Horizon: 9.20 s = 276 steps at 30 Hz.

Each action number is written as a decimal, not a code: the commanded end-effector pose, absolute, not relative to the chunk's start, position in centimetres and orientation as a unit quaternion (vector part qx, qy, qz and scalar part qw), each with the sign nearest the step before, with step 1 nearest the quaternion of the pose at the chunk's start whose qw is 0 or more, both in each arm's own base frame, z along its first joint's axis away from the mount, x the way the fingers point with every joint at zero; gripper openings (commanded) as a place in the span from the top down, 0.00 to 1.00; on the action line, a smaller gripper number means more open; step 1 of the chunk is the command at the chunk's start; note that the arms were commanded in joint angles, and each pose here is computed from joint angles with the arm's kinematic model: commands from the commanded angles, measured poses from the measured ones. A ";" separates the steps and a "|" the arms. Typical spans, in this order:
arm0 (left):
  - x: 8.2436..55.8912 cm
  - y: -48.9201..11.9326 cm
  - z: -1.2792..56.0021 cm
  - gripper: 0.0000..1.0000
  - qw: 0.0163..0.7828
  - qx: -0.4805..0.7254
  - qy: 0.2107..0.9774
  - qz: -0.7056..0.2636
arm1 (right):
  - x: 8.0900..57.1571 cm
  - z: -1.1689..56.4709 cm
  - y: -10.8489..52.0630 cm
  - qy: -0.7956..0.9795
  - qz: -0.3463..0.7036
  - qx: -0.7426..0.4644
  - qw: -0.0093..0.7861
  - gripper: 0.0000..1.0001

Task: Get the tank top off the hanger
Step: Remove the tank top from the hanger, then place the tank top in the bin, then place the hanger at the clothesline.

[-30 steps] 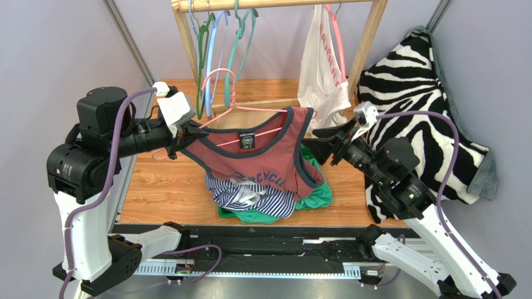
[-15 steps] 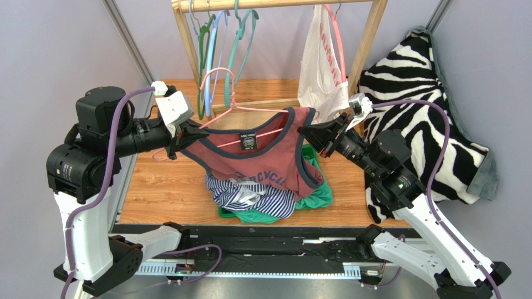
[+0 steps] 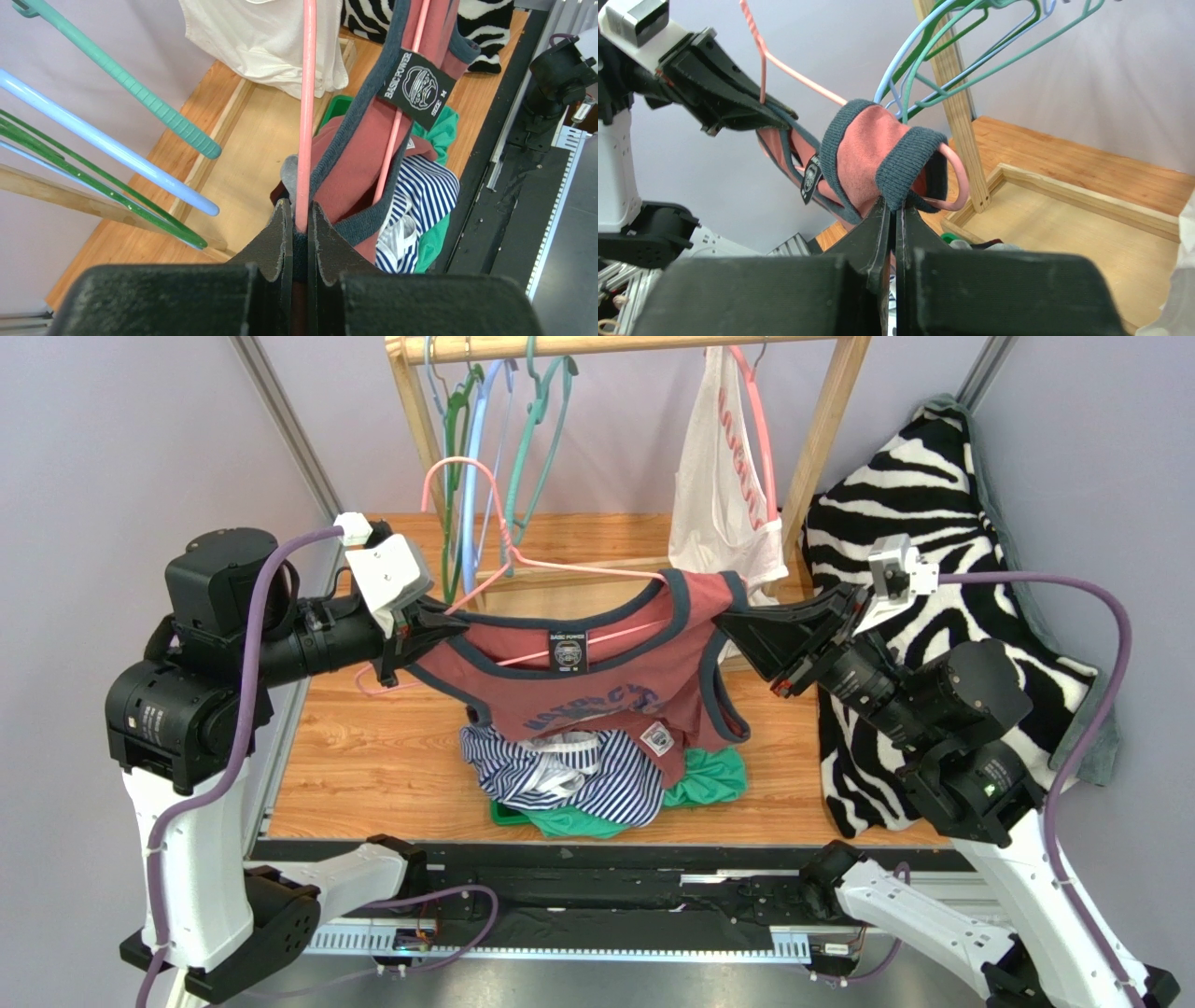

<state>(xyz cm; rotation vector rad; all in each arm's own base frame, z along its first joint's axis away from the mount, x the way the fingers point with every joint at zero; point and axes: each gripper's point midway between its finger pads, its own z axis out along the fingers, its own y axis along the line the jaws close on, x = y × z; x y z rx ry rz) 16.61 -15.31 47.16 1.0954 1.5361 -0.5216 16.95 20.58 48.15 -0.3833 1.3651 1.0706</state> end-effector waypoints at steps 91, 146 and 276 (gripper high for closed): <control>14.4 -23.2 45.2 1.00 0.462 0.662 0.518 -0.282 | 14.5 47.2 22.3 0.557 0.401 -0.469 0.556 0.44; 19.0 -19.2 50.4 0.03 0.601 0.448 0.631 -0.201 | 7.5 47.5 15.8 0.590 0.395 -0.349 0.611 1.00; 19.3 -23.8 40.5 0.02 0.495 0.552 0.650 -0.165 | 37.9 47.2 23.6 0.752 0.126 -0.145 0.631 1.00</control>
